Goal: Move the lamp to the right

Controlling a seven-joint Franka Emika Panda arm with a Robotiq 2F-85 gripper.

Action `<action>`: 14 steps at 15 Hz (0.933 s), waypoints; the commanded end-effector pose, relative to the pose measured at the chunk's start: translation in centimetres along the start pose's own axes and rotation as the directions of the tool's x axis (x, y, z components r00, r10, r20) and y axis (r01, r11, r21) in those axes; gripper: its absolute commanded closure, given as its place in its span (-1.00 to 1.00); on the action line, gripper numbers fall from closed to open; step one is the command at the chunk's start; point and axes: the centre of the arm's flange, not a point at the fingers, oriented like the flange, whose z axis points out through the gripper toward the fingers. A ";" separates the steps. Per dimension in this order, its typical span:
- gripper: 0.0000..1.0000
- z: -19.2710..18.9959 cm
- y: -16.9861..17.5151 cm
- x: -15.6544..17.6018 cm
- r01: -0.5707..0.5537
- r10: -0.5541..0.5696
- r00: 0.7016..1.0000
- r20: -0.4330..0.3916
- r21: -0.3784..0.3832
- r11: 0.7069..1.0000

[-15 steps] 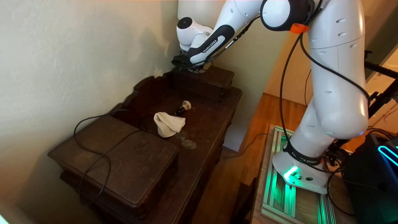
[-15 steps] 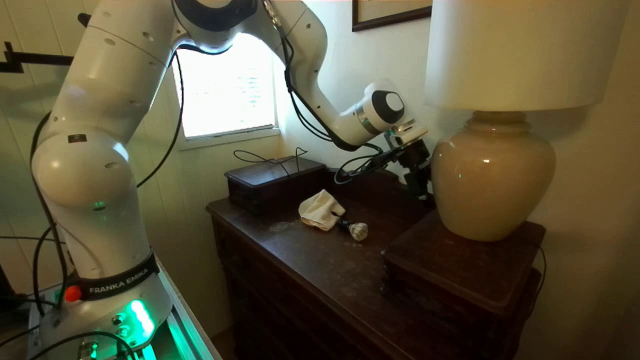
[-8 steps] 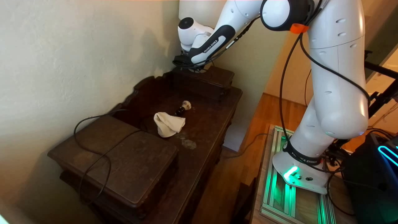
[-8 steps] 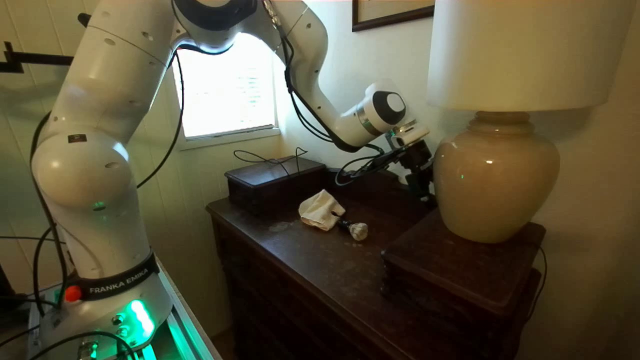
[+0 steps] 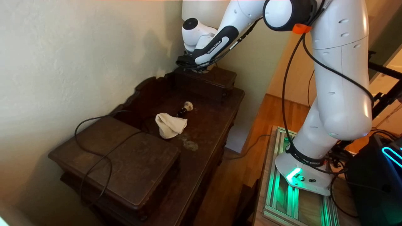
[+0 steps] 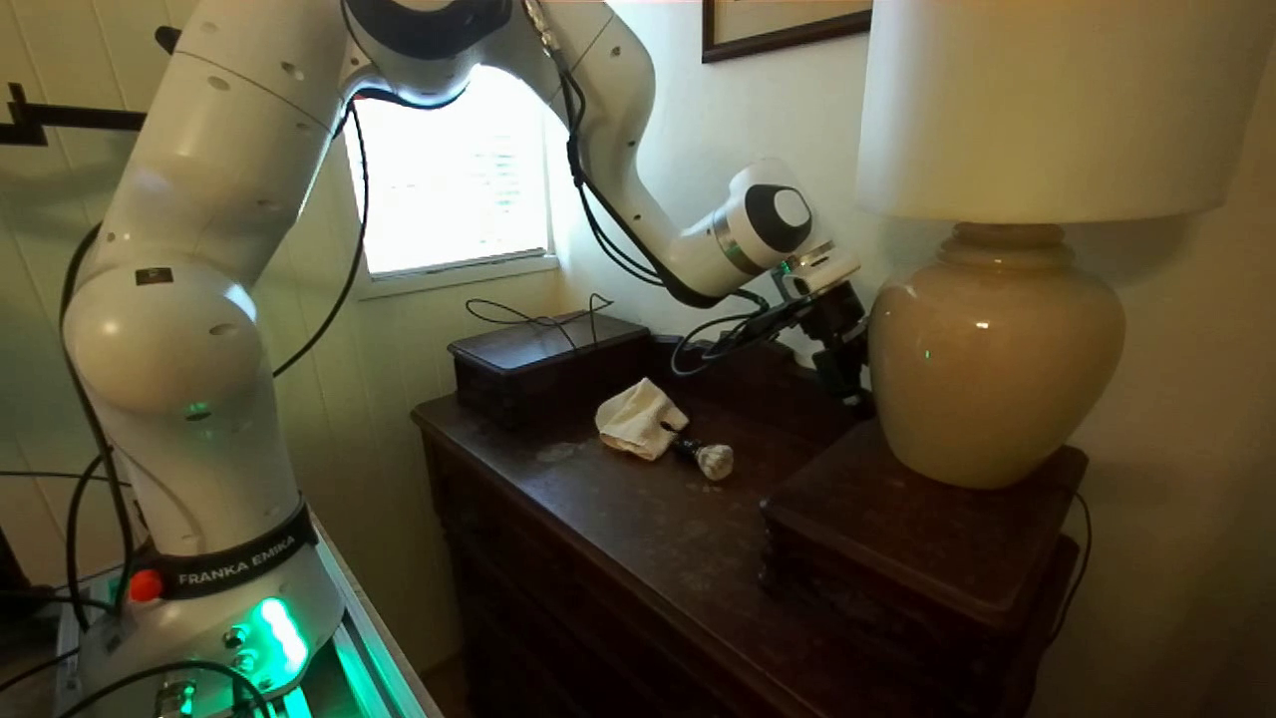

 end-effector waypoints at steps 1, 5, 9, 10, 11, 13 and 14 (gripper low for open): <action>-1.00 -0.4 1.4 1.0 -0.014 0.014 1.000 -0.022 0.009 1.000; -1.00 -2.1 0.0 -0.3 0.024 -0.024 1.000 0.014 0.008 1.000; -1.00 -4.4 -1.3 -3.0 0.149 -0.149 0.987 0.052 0.001 0.989; -1.00 -4.9 -1.4 -4.1 0.215 -0.214 0.974 0.075 -0.003 0.977; -1.00 -5.5 -1.5 -4.9 0.273 -0.271 0.958 0.089 -0.006 0.962; -1.00 -6.5 -1.4 -6.6 0.385 -0.386 0.917 0.099 0.032 0.923; -1.00 -7.1 -1.4 -7.0 0.434 -0.436 0.893 0.113 0.045 0.900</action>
